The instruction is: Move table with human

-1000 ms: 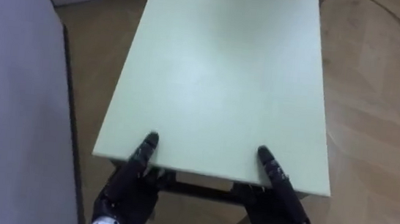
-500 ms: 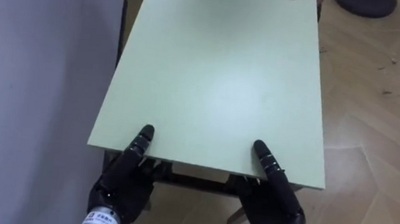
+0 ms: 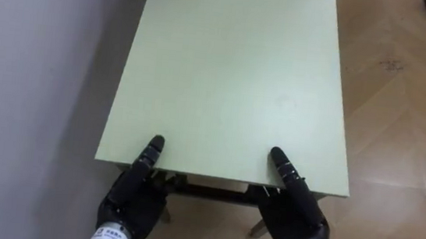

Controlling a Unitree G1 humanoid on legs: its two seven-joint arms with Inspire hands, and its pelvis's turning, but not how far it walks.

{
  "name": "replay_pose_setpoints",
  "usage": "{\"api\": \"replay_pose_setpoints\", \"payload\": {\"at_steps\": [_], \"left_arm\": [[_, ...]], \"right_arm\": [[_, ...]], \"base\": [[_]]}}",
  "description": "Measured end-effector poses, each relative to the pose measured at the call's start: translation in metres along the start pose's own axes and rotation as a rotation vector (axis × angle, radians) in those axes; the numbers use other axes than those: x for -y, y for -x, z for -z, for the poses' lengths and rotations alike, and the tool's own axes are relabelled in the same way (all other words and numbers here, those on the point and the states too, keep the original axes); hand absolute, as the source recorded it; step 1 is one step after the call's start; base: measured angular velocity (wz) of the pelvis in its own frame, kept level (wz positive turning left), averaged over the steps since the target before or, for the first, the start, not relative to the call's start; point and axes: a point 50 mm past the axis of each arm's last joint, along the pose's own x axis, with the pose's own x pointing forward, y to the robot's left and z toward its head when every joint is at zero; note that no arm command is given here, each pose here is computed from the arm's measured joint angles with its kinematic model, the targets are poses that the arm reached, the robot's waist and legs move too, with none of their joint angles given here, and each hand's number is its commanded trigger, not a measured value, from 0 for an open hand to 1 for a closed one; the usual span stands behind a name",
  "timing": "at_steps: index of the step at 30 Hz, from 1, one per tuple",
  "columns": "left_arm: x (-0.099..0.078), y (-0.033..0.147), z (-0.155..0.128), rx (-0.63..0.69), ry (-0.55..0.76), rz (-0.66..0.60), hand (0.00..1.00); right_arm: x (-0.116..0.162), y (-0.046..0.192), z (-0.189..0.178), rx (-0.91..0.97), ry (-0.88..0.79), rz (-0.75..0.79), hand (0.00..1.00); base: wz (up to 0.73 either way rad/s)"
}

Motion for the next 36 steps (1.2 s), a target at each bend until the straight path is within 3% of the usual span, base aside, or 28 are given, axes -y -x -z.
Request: {"api": "replay_pose_setpoints", "payload": {"at_steps": [36], "left_arm": [[-0.003,-0.004,0.010,-0.056,-0.036,-0.050,1.00]], "right_arm": [[0.014,0.009,0.003,-0.019,-0.045,0.104,1.00]], "base": [[0.04]]}}
